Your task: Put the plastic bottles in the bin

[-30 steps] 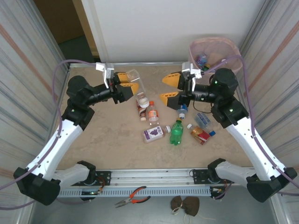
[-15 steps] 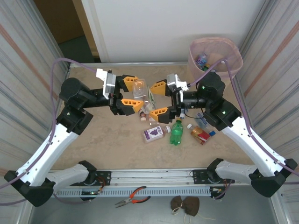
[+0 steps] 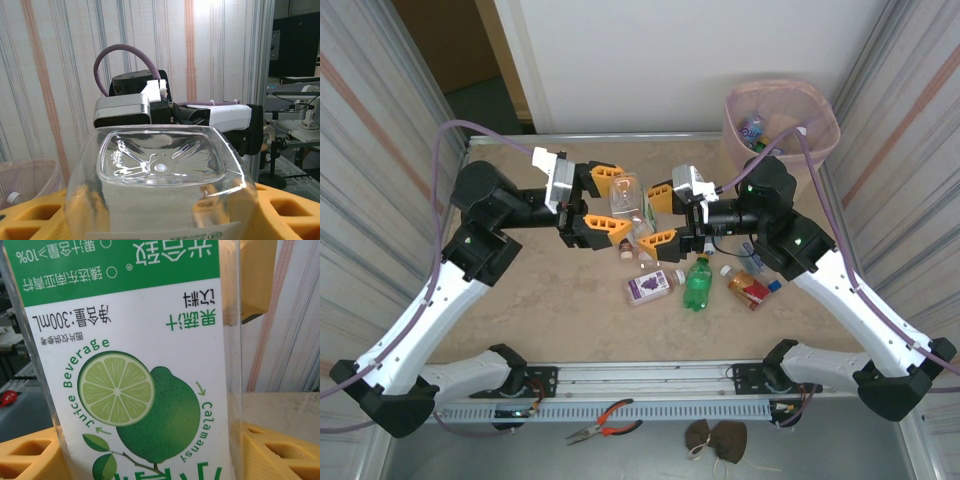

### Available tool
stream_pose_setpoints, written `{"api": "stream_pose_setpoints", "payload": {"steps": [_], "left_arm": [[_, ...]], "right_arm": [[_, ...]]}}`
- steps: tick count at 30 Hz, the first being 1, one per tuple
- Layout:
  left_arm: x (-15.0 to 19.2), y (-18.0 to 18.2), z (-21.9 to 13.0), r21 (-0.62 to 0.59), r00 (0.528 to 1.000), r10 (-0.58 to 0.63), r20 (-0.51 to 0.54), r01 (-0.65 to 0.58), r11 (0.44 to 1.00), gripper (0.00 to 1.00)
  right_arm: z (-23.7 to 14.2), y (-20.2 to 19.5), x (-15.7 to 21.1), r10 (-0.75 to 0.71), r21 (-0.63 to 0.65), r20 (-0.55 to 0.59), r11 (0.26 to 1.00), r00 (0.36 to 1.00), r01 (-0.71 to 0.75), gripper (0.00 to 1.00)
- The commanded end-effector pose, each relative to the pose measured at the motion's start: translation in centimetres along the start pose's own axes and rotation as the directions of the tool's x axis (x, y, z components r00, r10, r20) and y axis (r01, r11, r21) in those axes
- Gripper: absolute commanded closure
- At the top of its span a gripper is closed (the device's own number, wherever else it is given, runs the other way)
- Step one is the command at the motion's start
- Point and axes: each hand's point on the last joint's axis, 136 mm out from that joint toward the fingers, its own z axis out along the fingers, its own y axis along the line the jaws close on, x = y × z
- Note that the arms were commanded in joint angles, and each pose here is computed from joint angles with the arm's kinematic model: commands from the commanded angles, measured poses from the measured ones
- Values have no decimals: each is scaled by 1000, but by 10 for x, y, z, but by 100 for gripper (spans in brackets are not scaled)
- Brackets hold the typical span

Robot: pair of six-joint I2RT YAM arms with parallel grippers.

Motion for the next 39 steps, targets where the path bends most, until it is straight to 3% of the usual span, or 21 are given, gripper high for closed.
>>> {"api": "stream_pose_setpoints", "payload": {"steps": [1, 6, 14, 20, 26, 31, 39], "left_arm": [[-15, -4, 0, 7, 998, 65, 25, -65, 998, 47], [-15, -3, 0, -5, 998, 63, 26, -63, 998, 42], [-10, 3, -8, -97, 997, 74, 30, -70, 993, 16], [-4, 6, -18, -171, 996, 79, 29, -73, 983, 11], [26, 21, -27, -281, 999, 42, -33, -50, 958, 11], [41, 26, -30, -311, 999, 3, -49, -18, 950, 11], [56, 32, -30, -330, 997, -36, -62, 14, 944, 11]], "right_arm": [[-2, 10, -19, -47, -19, 32, 999, 998, 48, 37], [-3, 9, -20, -46, -7, 32, 999, 998, 46, 42], [-6, 3, -22, -47, 45, 27, 998, 999, 45, 44], [-15, -9, -24, -44, 149, 9, 988, 999, 43, 43], [-39, -45, -30, 19, 325, 17, 945, 1000, -24, 43], [-81, -94, -30, 109, 534, 51, 837, 993, -119, 46], [-185, -184, -10, 271, 832, 183, 470, 945, -295, 55]]}}
